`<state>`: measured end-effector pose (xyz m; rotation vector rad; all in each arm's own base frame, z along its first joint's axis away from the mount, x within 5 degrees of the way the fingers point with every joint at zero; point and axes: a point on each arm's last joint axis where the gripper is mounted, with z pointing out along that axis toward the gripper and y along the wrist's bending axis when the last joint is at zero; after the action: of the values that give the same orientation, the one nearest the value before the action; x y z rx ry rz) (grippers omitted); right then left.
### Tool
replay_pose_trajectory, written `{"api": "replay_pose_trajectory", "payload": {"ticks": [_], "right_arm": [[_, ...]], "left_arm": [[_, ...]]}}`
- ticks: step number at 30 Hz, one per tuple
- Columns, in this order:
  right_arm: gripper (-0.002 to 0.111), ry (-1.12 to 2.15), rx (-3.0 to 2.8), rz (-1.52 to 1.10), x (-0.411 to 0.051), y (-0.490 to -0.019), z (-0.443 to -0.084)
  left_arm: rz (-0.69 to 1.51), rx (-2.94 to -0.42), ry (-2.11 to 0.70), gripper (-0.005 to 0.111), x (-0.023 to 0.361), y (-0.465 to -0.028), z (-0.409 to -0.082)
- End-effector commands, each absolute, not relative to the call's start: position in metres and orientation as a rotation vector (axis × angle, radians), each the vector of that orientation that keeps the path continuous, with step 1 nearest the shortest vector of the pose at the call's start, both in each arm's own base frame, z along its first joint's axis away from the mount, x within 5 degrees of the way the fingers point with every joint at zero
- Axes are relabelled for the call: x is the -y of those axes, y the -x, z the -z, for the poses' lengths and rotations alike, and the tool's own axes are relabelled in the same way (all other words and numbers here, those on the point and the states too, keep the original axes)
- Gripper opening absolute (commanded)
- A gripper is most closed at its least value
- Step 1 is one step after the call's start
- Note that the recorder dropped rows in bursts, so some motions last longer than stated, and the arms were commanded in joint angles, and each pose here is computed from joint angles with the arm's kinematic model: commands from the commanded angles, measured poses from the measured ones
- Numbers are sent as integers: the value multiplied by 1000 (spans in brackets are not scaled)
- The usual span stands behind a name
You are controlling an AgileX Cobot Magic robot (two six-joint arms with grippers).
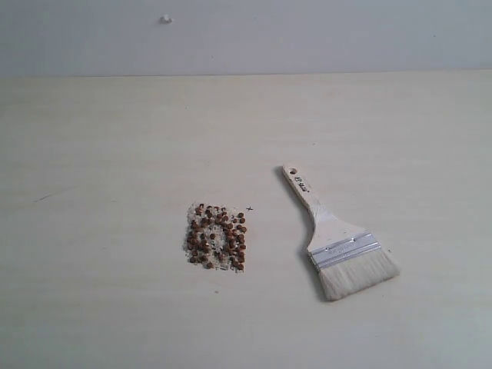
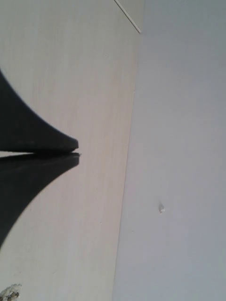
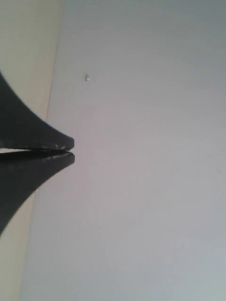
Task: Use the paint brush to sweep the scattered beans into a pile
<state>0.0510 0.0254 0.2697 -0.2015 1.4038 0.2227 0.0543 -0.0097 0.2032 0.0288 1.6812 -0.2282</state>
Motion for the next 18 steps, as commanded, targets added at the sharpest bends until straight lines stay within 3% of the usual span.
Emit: {"api": "replay_pose_trajectory", "payload": {"ticks": [1, 10, 18], "right_arm": [[0, 258, -1380, -118, -24, -46, -266], [0, 270, -1408, -25, -20, -47, -262], [0, -9, -1600, 14, 0, -53, -237]], "left_arm": [[241, -1678, -27, 0, 10, -54, -203], [241, -1678, -27, 0, 10, -54, -203], [241, -1678, -27, 0, 10, -54, -203]]}}
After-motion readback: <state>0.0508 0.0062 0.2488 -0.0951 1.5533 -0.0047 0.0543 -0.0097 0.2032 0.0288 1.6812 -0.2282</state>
